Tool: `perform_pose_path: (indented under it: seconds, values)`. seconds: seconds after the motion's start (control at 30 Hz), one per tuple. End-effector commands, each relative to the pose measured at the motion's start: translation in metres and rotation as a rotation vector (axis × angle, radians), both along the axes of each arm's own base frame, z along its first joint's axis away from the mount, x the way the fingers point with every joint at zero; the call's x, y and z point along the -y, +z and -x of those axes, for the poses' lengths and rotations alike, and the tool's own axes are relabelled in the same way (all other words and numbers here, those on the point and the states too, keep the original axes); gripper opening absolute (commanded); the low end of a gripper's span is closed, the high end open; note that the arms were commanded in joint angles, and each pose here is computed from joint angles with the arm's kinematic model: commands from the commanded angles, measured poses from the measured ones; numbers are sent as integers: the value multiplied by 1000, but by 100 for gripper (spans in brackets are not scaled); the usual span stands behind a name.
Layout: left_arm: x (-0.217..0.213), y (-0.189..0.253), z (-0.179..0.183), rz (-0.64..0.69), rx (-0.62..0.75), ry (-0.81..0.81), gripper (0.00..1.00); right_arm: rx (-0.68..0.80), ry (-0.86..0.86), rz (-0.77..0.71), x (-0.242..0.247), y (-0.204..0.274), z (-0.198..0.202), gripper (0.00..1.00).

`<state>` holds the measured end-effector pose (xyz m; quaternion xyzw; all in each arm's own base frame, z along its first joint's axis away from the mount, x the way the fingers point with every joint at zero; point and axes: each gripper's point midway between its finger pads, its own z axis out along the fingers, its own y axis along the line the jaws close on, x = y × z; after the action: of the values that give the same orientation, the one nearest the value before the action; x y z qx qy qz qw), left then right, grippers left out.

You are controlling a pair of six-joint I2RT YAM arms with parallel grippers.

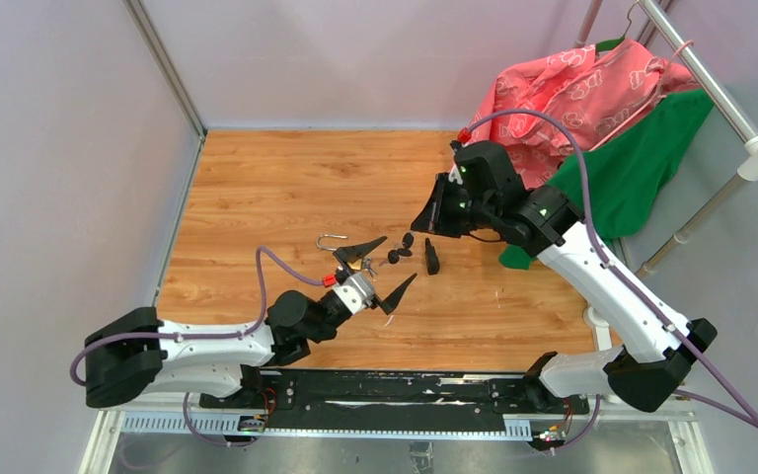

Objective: Unlock with the key

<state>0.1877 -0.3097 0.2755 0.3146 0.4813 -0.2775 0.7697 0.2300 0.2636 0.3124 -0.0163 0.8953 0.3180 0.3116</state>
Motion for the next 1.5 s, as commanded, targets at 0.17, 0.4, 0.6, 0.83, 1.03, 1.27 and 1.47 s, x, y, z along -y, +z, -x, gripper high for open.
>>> perform_pose_path:
  seconds: [0.17,0.4,0.6,0.83,1.03,1.27,1.47]
  values:
    - [-21,40,-5,71,232,217,80,-138,5,-119,-7,4,19,0]
    - [-15,33,-5,4,279,244,69,-198,-5,-163,-10,2,26,0]
    - [-11,26,-2,-51,307,244,60,-225,-7,-188,-13,5,27,0]
    - [-12,20,-5,-110,336,284,50,-259,-6,-217,-17,7,30,0]
    - [-16,22,-5,-105,354,303,37,-285,-14,-229,-16,4,35,0]
    - [-12,27,3,-74,352,266,31,-318,-26,-232,-16,-7,38,0]
    - [-10,29,6,-70,354,260,15,-338,-37,-232,-15,-12,40,0]
